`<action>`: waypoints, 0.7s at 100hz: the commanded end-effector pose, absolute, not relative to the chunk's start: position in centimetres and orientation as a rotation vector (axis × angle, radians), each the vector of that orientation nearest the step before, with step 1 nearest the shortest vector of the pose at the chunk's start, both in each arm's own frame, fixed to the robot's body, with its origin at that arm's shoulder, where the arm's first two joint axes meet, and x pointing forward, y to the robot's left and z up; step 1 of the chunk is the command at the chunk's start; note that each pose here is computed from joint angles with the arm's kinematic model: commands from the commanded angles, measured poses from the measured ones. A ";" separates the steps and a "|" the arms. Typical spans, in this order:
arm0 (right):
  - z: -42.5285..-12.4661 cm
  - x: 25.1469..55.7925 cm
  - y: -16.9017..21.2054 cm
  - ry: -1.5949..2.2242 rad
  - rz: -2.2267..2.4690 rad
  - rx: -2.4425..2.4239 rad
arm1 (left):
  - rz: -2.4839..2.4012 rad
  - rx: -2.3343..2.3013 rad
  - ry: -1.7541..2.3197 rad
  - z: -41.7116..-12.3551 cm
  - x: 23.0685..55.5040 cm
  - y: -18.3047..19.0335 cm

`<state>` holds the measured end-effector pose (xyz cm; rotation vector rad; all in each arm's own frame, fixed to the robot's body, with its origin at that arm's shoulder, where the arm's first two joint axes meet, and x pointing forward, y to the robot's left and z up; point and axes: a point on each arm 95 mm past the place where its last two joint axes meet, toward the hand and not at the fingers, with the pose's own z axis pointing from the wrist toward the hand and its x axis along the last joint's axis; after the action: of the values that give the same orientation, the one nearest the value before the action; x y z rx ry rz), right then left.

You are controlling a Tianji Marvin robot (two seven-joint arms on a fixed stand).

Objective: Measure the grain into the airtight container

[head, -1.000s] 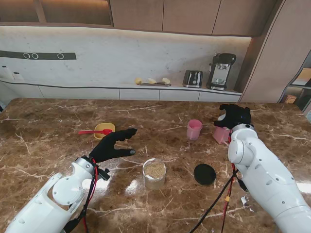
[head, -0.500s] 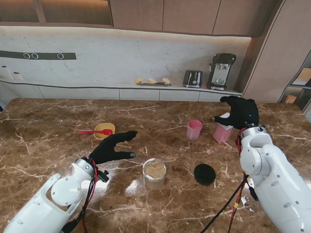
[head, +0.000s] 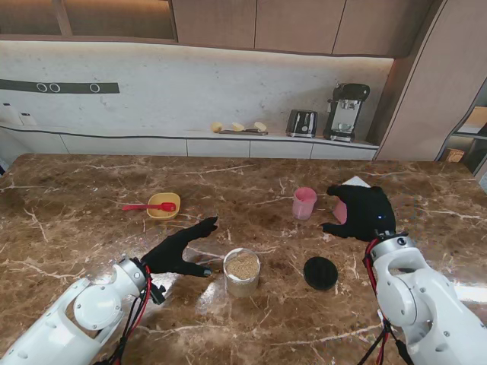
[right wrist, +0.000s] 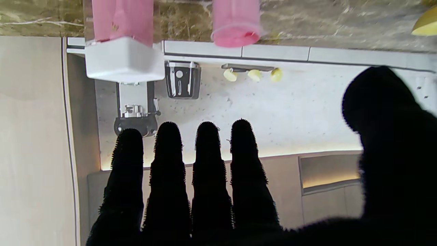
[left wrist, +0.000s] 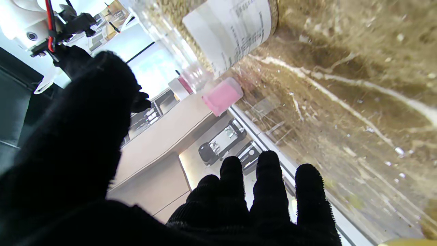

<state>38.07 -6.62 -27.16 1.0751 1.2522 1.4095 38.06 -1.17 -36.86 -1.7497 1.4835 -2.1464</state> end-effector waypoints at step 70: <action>-31.2 34.5 -5.3 1.606 1.169 1.255 | -2.060 -1.899 1.572 -41.3 38.7 -3.0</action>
<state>34.89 -5.37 -30.70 1.2344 1.5769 1.1894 39.04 -2.80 -40.74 -1.8907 1.5472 -2.0708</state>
